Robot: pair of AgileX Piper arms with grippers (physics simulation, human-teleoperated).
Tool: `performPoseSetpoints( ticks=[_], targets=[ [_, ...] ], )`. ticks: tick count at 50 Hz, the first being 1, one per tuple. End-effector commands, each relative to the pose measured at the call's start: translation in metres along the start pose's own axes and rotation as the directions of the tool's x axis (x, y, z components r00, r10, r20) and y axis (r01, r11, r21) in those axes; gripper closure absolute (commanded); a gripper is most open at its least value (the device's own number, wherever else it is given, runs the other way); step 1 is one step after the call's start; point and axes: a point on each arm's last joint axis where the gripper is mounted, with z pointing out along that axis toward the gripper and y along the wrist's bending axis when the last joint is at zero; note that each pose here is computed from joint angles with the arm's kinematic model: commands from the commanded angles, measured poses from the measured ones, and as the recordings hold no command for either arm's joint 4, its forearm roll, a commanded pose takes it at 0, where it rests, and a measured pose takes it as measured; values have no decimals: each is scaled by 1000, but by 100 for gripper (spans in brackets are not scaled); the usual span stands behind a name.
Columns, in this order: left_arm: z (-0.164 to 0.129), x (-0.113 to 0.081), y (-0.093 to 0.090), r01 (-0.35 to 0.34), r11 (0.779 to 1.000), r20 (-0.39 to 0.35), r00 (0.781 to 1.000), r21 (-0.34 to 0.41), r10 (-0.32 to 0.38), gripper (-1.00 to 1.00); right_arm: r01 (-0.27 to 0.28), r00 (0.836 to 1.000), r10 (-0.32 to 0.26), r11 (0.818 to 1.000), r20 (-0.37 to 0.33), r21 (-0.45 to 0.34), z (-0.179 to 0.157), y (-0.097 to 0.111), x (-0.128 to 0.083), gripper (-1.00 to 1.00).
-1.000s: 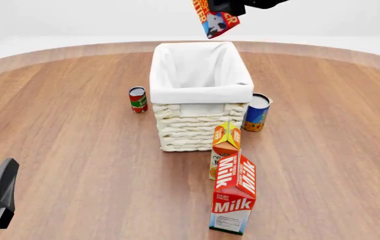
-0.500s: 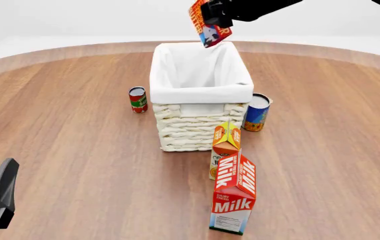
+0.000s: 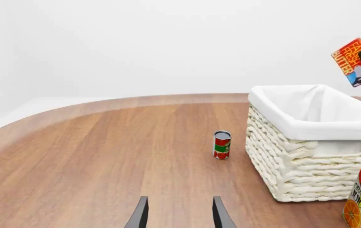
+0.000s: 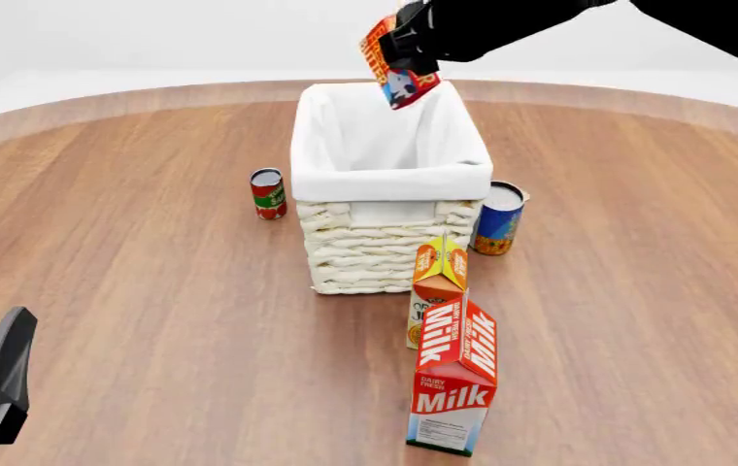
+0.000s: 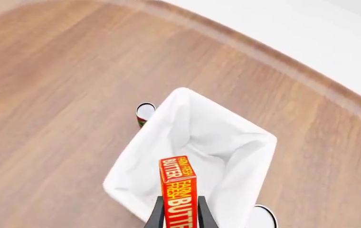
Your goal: Pick up the butter and put it in the basket.
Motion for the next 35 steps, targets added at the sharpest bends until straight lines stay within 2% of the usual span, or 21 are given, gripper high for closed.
performPoseSetpoints(
  ticks=[1, 35],
  targets=[
    [0, 0, 0, 0, 1000, 0, 1000, 0, 0, -100, -5, 1000, 5, 1000, 12, 7, 7, -3, -2, 100],
    [0, 0, 0, 0, 1000, 0, 1000, 0, 0, -100, -14, 1000, 14, 1000, -21, 14, 46, -6, 15, 100]
  ],
)
